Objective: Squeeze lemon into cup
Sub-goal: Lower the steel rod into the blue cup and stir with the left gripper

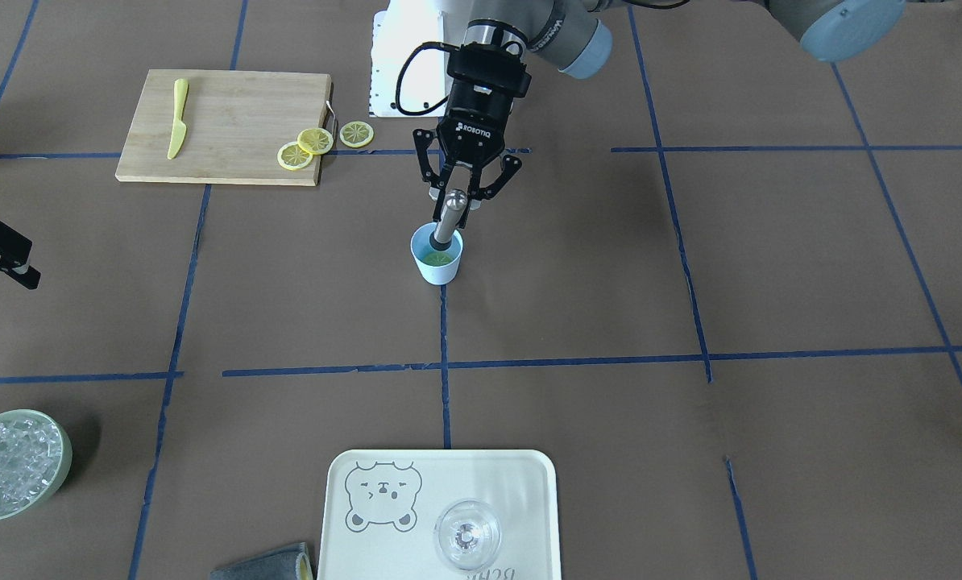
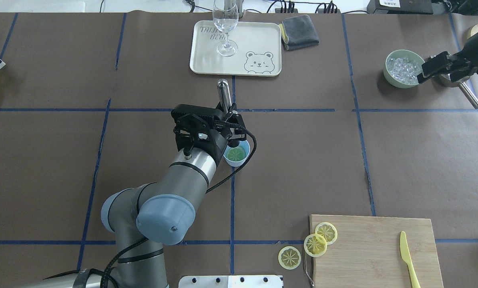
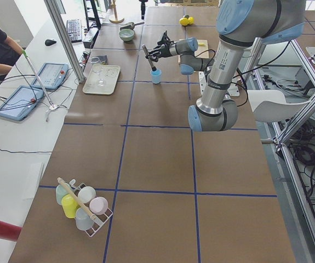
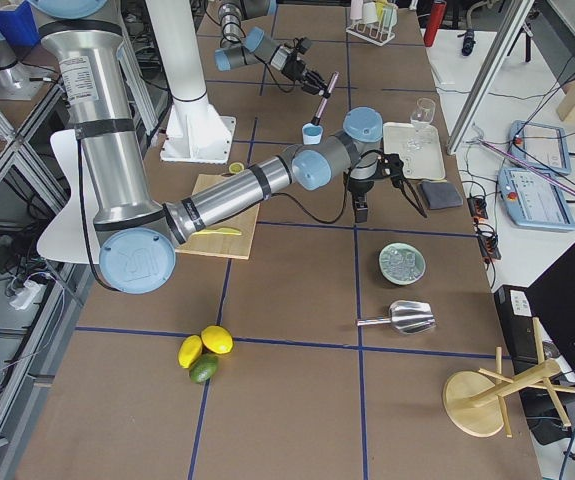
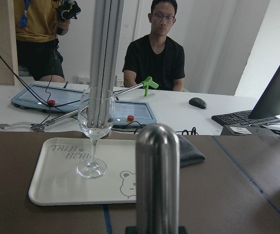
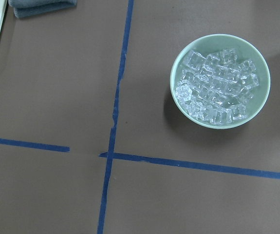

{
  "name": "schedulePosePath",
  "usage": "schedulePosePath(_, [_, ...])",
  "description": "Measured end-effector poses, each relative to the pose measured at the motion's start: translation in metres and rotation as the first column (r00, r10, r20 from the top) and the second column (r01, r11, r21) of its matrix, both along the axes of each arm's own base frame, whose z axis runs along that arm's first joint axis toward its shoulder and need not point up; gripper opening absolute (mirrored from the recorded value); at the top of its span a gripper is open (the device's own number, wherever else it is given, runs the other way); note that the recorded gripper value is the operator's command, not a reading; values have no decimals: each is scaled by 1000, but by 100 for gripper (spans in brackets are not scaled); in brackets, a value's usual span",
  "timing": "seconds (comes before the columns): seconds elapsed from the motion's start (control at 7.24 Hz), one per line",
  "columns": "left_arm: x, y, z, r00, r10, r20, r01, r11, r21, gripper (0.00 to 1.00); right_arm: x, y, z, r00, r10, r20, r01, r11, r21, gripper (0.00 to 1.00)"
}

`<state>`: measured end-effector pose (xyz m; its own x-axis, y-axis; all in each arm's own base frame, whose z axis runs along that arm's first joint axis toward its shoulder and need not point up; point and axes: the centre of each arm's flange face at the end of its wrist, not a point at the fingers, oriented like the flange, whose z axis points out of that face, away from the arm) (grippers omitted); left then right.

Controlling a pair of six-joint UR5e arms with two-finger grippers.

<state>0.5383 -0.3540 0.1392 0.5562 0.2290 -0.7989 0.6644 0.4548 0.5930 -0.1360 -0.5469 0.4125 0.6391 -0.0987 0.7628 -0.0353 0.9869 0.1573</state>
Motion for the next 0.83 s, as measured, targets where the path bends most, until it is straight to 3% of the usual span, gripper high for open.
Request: schedulePosePath(0.83, [38, 10, 23, 998, 30, 49, -29, 999, -21, 0, 5, -2, 1, 1000, 9, -1, -9, 1000, -2, 100])
